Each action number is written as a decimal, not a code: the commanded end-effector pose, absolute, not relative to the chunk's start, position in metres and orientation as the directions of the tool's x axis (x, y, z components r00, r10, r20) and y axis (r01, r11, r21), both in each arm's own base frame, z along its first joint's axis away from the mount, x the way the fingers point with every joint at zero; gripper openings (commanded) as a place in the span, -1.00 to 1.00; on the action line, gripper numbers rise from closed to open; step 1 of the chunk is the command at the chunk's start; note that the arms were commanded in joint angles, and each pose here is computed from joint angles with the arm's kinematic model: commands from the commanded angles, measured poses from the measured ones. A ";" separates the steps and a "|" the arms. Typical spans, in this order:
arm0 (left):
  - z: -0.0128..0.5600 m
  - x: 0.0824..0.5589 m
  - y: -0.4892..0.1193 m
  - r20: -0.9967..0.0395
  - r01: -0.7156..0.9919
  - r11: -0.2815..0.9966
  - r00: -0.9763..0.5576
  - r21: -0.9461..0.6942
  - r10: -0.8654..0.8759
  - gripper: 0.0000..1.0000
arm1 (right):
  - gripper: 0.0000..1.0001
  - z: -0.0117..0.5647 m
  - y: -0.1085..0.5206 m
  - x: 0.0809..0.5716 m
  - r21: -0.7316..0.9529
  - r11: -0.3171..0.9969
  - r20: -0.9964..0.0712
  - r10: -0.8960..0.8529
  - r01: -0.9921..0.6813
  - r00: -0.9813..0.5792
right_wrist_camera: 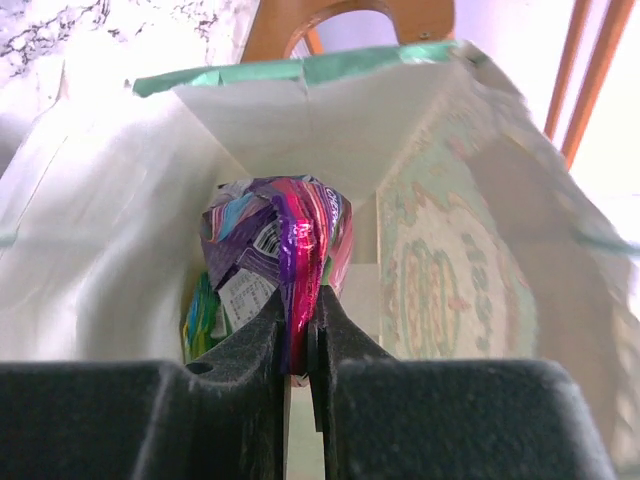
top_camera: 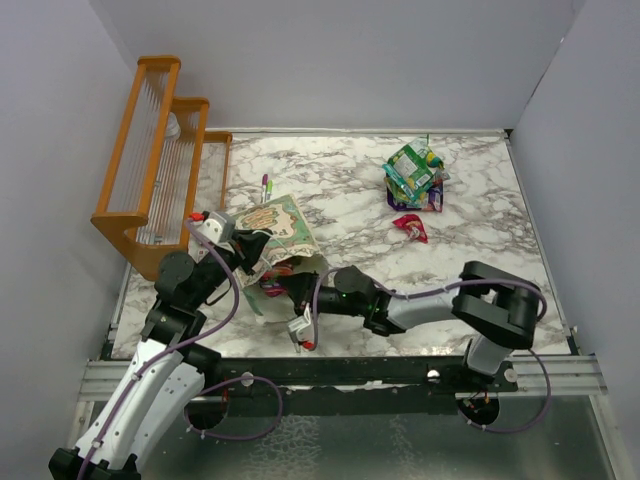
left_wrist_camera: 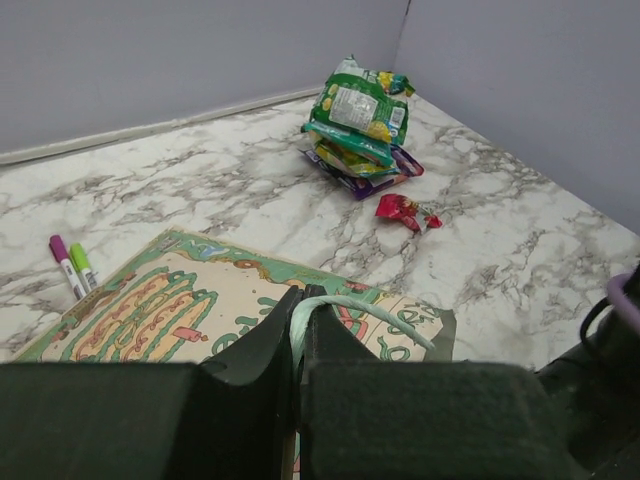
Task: Take the snacks out of the paper bag
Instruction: Take out the snack from the paper bag, then place the snack at the center of the board, then take out the snack from the paper bag.
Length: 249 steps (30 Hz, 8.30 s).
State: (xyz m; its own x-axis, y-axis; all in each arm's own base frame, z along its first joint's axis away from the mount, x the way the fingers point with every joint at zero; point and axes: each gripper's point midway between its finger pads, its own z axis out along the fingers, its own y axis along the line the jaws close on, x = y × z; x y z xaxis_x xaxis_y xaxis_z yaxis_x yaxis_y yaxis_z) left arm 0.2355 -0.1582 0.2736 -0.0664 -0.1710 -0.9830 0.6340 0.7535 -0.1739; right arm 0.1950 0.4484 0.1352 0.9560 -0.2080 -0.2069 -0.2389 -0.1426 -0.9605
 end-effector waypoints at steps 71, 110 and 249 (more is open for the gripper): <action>0.270 0.257 -0.137 -0.984 0.502 0.846 -0.098 -0.180 -0.151 -1.00 | -0.97 0.257 0.062 0.528 0.811 0.558 -0.581 0.803 -0.174 -0.134; 0.266 0.257 -0.142 -0.981 0.522 0.831 -0.115 -0.192 -0.155 -1.00 | -0.50 0.151 0.024 0.520 0.770 0.638 -0.619 0.757 0.030 -0.209; 0.276 0.247 -0.147 -0.981 0.568 0.801 -0.092 -0.191 -0.169 -1.00 | 0.31 0.076 0.491 0.268 -0.871 -0.086 -0.368 -0.537 -0.483 0.759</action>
